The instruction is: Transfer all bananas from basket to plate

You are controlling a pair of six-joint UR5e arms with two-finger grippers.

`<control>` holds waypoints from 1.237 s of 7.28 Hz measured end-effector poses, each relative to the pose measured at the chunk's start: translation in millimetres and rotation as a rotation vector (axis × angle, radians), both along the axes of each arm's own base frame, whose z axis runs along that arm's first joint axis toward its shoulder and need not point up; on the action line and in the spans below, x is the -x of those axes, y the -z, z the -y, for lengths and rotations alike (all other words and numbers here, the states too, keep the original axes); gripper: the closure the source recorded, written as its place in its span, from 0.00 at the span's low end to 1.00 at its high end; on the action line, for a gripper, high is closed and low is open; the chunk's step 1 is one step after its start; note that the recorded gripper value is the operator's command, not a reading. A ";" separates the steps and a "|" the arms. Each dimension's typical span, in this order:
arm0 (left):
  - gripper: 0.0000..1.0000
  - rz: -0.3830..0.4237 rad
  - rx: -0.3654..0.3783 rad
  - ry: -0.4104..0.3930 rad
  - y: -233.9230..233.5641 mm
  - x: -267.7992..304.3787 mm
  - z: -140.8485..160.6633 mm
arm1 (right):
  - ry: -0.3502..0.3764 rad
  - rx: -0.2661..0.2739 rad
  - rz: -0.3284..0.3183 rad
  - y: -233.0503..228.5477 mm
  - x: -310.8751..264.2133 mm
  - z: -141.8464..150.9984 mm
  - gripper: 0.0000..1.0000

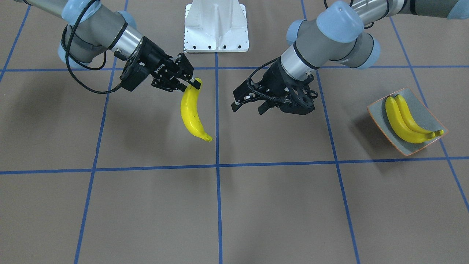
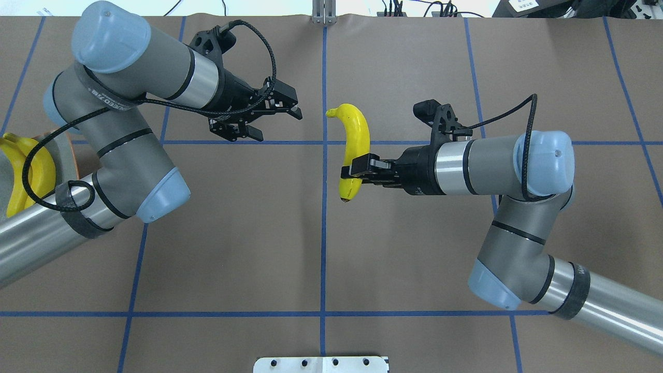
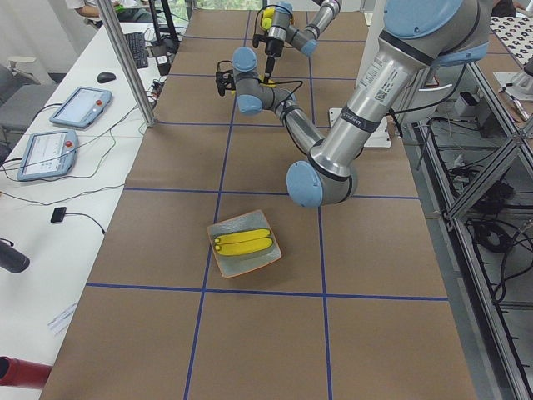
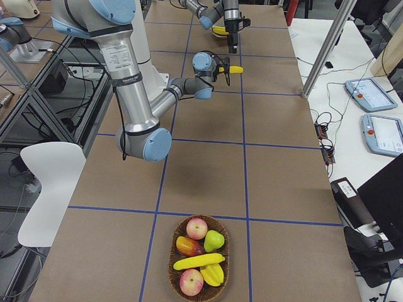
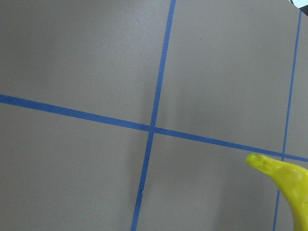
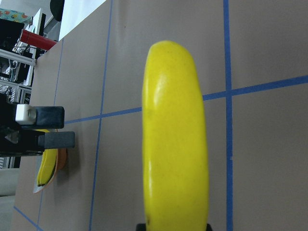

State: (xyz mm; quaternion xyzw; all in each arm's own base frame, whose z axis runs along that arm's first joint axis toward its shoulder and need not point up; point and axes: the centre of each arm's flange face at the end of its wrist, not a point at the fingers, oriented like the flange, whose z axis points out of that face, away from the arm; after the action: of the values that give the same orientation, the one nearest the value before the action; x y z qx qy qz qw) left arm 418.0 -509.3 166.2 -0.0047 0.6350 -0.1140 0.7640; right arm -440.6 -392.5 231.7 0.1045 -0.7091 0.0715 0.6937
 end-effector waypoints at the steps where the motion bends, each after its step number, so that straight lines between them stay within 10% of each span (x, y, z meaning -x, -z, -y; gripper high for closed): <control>1: 0.00 -0.019 0.015 0.000 8.3 -3.5 -1.5 | -0.001 -0.004 0.010 6.0 8.8 -7.5 1.00; 9: 0.01 -0.189 0.074 -0.018 4.8 -44.8 -4.7 | 0.017 -0.018 0.039 24.3 29.4 -28.7 1.00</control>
State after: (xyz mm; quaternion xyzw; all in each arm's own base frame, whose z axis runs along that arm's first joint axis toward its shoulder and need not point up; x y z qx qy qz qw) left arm 462.8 -504.6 161.4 -0.0493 0.6996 -0.1295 0.7010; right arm -470.0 -363.8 207.4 0.1031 -0.7240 0.0613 0.6793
